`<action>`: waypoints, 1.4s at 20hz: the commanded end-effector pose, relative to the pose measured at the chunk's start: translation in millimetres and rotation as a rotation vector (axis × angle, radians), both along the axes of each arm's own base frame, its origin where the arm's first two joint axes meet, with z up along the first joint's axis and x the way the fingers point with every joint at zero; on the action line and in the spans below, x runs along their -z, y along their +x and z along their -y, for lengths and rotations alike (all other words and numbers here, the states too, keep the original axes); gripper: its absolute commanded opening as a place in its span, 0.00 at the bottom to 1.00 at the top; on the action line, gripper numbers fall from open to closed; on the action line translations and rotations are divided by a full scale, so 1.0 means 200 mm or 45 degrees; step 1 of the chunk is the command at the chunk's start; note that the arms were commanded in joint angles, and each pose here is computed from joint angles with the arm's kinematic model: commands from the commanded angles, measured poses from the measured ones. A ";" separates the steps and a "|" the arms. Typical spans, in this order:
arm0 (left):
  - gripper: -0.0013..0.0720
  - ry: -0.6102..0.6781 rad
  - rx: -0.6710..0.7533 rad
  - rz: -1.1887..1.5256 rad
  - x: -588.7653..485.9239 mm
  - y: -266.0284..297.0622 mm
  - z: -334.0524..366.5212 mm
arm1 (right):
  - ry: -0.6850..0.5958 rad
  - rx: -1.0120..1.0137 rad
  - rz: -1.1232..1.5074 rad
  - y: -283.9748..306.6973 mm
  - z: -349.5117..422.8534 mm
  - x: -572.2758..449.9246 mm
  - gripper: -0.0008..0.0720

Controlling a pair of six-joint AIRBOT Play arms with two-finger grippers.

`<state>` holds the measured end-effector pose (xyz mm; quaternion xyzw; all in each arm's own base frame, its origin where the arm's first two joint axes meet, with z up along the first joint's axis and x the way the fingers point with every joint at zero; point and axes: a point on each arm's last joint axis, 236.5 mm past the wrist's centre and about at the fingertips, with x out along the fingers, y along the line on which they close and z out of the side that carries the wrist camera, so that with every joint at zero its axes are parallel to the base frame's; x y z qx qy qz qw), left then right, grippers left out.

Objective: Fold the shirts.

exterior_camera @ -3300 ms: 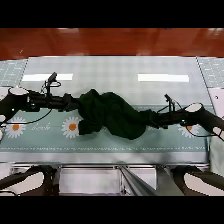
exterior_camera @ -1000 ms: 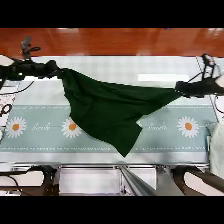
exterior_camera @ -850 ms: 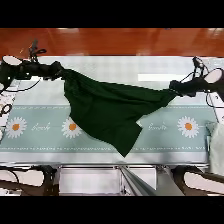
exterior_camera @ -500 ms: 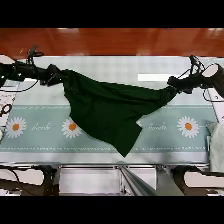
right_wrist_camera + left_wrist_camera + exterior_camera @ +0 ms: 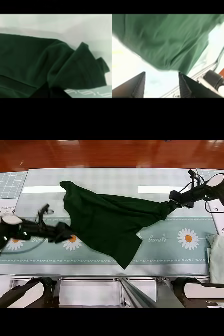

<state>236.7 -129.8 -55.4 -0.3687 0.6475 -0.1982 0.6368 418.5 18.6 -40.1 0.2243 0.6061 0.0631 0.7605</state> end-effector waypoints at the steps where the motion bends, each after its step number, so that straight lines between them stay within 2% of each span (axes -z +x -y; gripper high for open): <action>1: 0.70 0.011 -0.092 -0.127 0.15 -0.19 0.08 | 0.053 -0.029 0.002 -0.01 -0.05 -0.02 0.05; 6: 0.70 0.038 -0.137 -0.099 0.21 -0.13 0.24 | 0.062 -0.023 0.015 0.00 -0.05 -0.03 0.05; 10: 0.70 0.042 -0.070 -0.153 0.26 -0.14 0.35 | 0.060 -0.021 0.021 0.01 -0.05 -0.03 0.05; 14: 0.70 0.053 -0.119 -0.102 0.27 0.01 0.42 | 0.060 -0.015 0.033 0.02 -0.05 -0.03 0.05; 16: 0.70 0.051 -0.070 -0.062 0.26 0.06 0.48 | 0.067 -0.010 0.039 0.03 -0.06 -0.04 0.05; 17: 0.64 0.047 -0.024 -0.030 0.24 0.09 0.52 | 0.069 -0.008 0.040 0.03 -0.06 -0.04 0.05; 18: 0.18 0.037 0.042 0.019 0.22 0.12 0.56 | 0.070 -0.008 0.039 0.03 -0.06 -0.04 0.04; 19: 0.04 0.016 0.086 0.050 0.19 0.14 0.59 | 0.077 -0.010 0.034 0.02 -0.06 -0.04 0.05; 23: 0.04 -0.124 0.197 0.267 -0.18 0.35 0.57 | 0.067 -0.016 0.115 0.03 -0.05 -0.19 0.05; 26: 0.04 -0.149 0.071 0.594 -0.69 0.64 0.34 | 0.009 -0.036 0.364 0.13 -0.01 -0.62 0.05; 28: 0.04 -0.079 -0.049 0.927 -1.14 0.81 0.09 | -0.036 -0.046 0.601 0.17 -0.01 -1.03 0.05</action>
